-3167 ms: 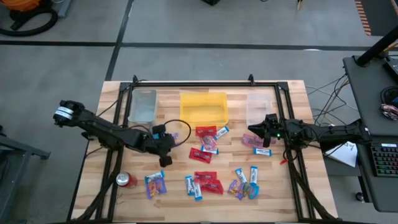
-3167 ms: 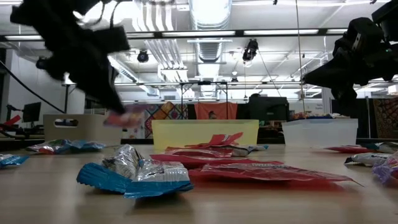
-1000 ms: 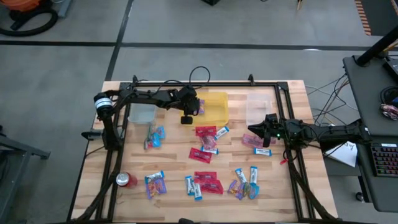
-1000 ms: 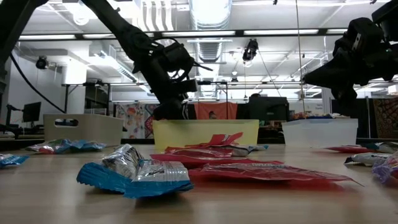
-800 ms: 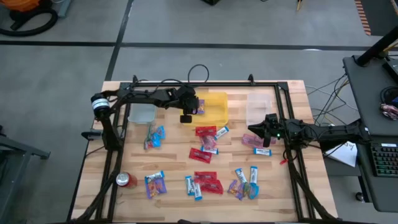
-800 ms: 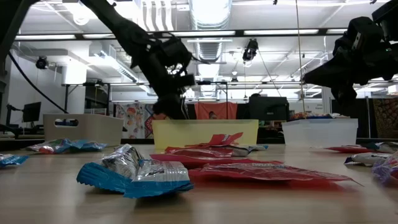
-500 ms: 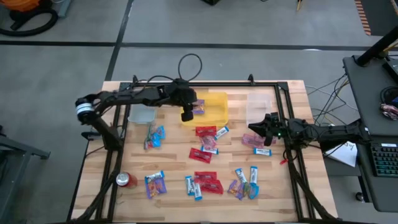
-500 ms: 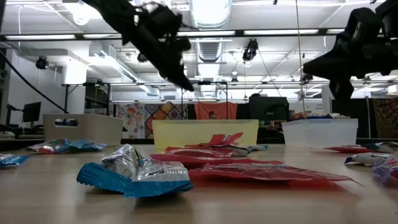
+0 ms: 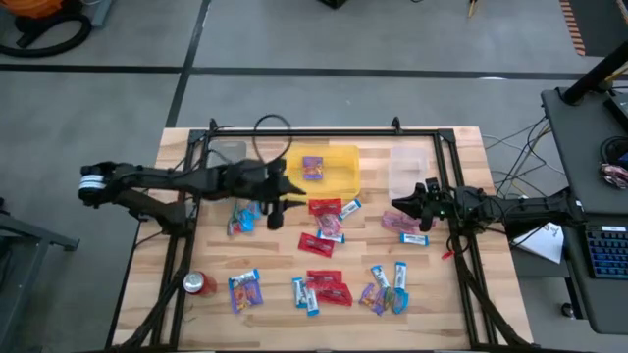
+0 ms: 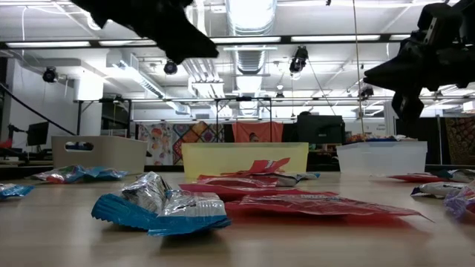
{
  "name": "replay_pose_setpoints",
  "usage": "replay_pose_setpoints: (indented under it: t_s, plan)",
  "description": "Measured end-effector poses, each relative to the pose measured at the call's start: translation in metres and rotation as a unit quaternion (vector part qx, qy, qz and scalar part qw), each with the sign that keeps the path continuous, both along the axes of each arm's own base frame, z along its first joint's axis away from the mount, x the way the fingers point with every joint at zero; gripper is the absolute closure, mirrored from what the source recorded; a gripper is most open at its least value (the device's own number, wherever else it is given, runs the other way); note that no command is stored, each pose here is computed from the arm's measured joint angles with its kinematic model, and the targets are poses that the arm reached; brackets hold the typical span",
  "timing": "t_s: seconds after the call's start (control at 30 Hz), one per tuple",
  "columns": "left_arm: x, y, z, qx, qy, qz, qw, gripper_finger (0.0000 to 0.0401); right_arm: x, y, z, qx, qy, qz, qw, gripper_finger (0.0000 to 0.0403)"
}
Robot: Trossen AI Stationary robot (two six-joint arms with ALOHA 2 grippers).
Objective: Sort candy
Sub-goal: Put the white chocolate into the transparent bin
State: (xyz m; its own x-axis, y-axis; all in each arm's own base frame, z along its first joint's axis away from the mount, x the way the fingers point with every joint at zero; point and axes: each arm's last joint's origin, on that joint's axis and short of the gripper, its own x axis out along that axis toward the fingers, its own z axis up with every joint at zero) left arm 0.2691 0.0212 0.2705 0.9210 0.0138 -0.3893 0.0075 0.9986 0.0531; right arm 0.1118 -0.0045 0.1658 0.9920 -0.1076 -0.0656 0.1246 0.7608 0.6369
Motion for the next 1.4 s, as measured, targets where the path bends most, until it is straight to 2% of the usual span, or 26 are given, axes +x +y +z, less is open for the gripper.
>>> replay_pose_setpoints:
  t_s: [0.23,0.47,0.73,0.87,1.03,1.13,1.4]
  plan:
    - [-0.031,-0.018,-0.015,-0.050,-0.061,-0.011,0.997,0.0296,0.003,0.001,0.002,0.007,0.006,0.010,1.000,0.0365]
    - [-0.046,-0.020,-0.018,-0.059,-0.113,-0.014,0.992,0.0296,0.014,0.000,0.019,-0.008,0.029,0.011,0.999,0.0365]
    - [-0.046,-0.020,-0.019,-0.061,-0.110,-0.014,0.992,0.0296,0.031,0.000,0.032,0.010,0.135,0.009,0.991,0.0365]
    - [-0.045,-0.020,-0.020,-0.062,-0.107,-0.013,0.992,0.0296,0.040,0.000,0.039,0.029,0.215,0.004,0.976,0.0365]
    - [-0.044,-0.020,-0.020,-0.063,-0.106,-0.013,0.992,0.0296,0.051,0.001,0.044,0.043,0.324,0.000,0.945,0.0365]
    - [-0.044,-0.020,-0.021,-0.063,-0.104,-0.013,0.992,0.0296,0.061,0.004,0.047,0.042,0.367,0.006,0.929,0.0365]
    - [-0.044,-0.020,-0.022,-0.063,-0.103,-0.013,0.993,0.0296,0.091,0.031,0.041,0.043,0.441,0.096,0.891,0.0365]
